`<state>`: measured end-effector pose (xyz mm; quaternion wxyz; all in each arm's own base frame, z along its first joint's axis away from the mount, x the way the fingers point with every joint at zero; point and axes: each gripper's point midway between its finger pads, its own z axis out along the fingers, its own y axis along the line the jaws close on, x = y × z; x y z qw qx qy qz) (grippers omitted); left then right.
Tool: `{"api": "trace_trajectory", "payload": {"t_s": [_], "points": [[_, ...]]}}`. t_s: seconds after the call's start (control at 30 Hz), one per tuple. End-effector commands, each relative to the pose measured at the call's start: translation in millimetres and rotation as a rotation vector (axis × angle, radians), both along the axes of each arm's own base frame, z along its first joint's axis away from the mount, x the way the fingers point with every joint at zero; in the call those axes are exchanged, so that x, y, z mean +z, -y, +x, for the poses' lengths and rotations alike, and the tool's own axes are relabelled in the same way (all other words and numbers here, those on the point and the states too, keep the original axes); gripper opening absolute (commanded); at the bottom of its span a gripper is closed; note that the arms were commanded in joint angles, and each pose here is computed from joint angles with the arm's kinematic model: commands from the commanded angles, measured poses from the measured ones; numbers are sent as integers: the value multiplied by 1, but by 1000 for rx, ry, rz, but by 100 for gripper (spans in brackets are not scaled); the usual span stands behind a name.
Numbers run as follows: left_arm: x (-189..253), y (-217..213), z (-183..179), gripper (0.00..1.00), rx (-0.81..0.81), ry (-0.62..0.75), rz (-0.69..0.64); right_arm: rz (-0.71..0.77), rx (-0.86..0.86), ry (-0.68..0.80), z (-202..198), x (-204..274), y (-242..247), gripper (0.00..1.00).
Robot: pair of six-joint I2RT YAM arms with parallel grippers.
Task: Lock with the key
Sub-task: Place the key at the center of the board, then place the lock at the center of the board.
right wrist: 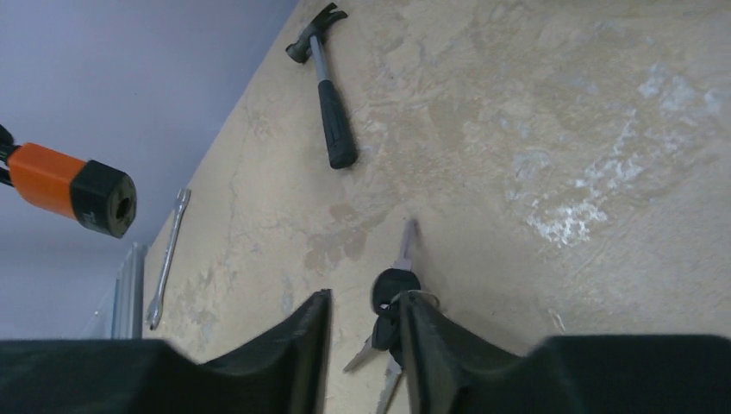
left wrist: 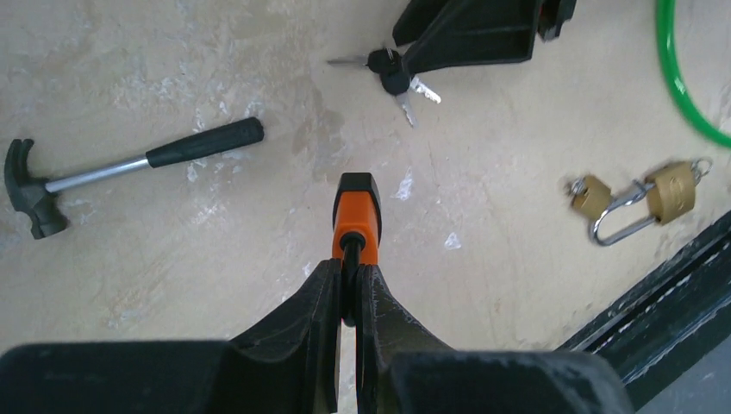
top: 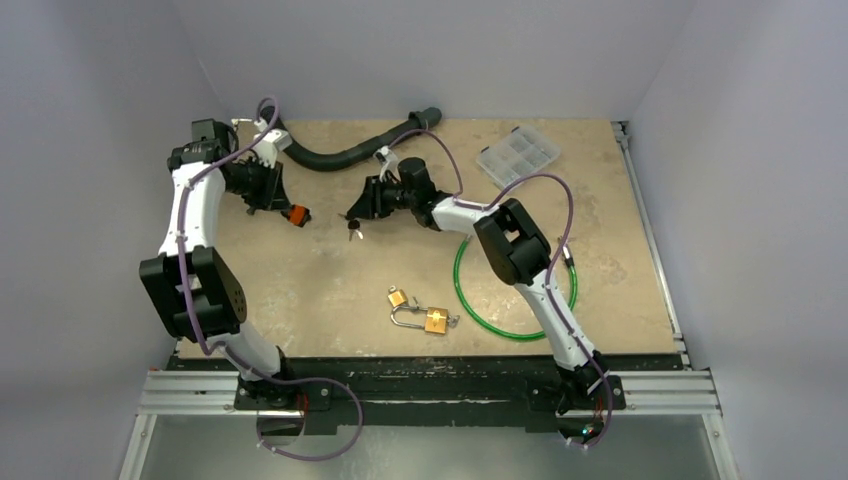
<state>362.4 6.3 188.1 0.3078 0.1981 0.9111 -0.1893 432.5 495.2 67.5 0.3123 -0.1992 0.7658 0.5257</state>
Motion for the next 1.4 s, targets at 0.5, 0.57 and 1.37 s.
{"api": "trace_trajectory", "payload": {"t_s": [0.5,0.57,1.37], "points": [[-56,47,18,0,-661,-53,251,108,-106,137,28,116,105,82],[-65,50,21,0,-689,-86,255,97,-139,153,23,128,134,84],[-122,61,60,38,-970,-149,369,-25,-228,156,-31,136,239,96]]}}
